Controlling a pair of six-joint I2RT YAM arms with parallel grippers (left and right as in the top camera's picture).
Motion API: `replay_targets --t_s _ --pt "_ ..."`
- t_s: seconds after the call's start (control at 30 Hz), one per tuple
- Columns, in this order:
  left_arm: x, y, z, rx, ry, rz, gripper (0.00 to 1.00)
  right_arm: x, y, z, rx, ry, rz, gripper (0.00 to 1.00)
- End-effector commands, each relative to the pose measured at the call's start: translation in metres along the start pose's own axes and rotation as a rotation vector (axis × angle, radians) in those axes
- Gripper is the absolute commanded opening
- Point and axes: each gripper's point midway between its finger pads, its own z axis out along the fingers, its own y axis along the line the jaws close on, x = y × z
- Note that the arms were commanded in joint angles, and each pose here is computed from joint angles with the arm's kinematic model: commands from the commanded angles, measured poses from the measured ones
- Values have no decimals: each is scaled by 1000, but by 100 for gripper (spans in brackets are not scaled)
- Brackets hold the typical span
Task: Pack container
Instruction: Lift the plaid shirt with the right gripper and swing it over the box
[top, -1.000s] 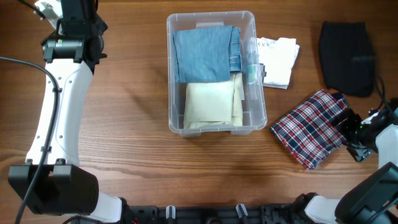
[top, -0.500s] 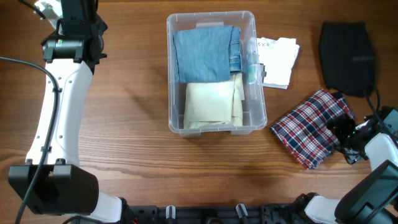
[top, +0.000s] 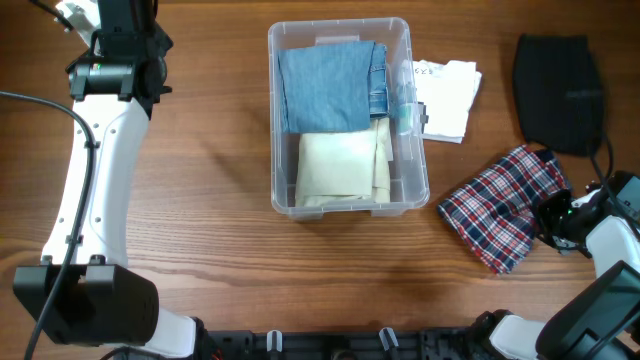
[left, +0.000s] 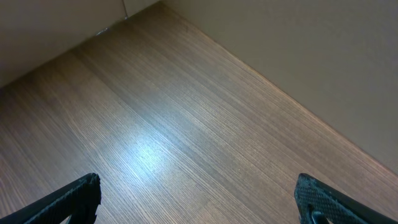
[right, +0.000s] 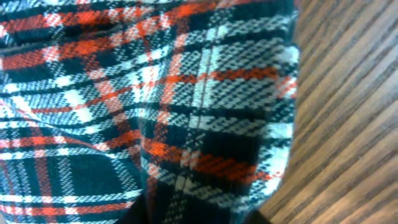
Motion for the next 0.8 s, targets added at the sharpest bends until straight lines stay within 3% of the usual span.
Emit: replay_targets --t_s 0.0,0.17,0.3,0.53,0.77 --pt "-1 3 3 -19 -7 4 100 19 -19 9 79 69 12 4" --pt "-1 3 3 -19 -7 4 100 12 0 -10 21 86 13 4" --pt "-1 3 3 -19 -7 4 100 -3 40 -47 -137 55 -17 4" --pt "-1 3 3 -19 -7 4 100 -35 87 -158 -274 -206 -119 4" --pt "-1 3 3 -19 -7 4 100 -17 122 -249 -486 -389 -124 4"
